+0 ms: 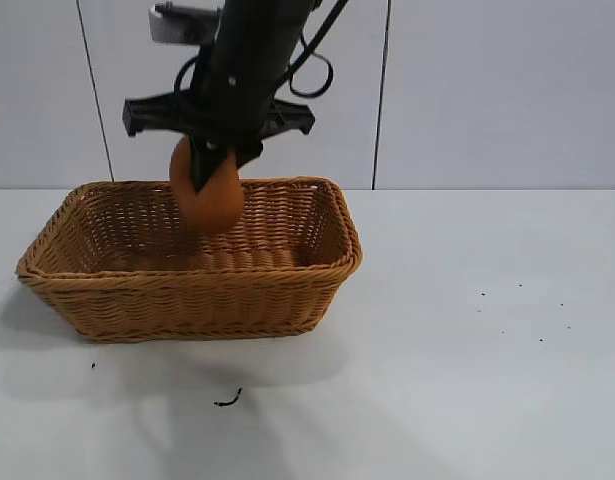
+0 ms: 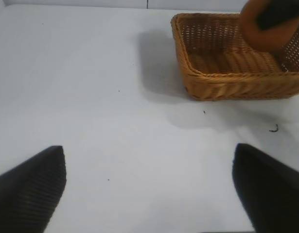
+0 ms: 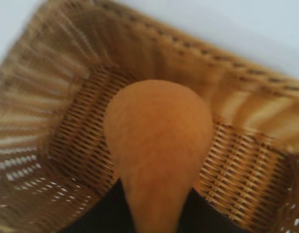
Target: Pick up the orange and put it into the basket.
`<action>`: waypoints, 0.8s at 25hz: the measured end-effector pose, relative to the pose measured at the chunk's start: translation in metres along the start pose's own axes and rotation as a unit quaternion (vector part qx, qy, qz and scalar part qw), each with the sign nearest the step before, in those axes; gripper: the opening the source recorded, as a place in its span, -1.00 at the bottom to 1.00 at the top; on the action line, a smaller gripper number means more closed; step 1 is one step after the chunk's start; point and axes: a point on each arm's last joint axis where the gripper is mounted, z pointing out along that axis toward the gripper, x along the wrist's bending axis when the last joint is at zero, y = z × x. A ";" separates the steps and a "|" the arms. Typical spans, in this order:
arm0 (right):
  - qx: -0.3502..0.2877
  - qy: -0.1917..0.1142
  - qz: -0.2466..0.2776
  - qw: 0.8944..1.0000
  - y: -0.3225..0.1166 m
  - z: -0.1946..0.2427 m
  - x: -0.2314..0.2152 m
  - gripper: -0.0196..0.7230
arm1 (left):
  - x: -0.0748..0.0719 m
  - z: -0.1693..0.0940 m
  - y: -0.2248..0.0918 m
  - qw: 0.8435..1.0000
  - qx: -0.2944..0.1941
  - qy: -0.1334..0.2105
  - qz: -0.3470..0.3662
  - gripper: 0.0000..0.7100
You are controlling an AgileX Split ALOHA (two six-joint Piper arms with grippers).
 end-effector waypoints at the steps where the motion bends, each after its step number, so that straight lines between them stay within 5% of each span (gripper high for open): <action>1: 0.000 0.000 -0.002 1.000 0.000 0.000 0.000 -0.14 | 0.000 0.000 0.000 1.000 0.000 0.000 0.000 0.88; 4: 0.005 0.000 -0.008 1.000 0.000 -0.006 0.001 0.63 | 0.000 0.000 0.000 1.000 -0.001 0.000 0.000 0.88; 6: 0.010 0.001 -0.010 1.000 0.003 -0.016 0.002 0.81 | 0.000 0.000 0.000 1.000 -0.001 0.000 0.000 0.88; 14: 0.001 -0.025 -0.010 1.000 0.034 -0.084 -0.006 0.92 | 0.000 0.000 0.000 1.000 0.000 0.000 0.000 0.88; 20: -0.029 -0.083 0.050 0.995 0.047 -0.110 -0.077 0.92 | 0.000 0.000 0.000 1.000 0.000 0.000 0.000 0.88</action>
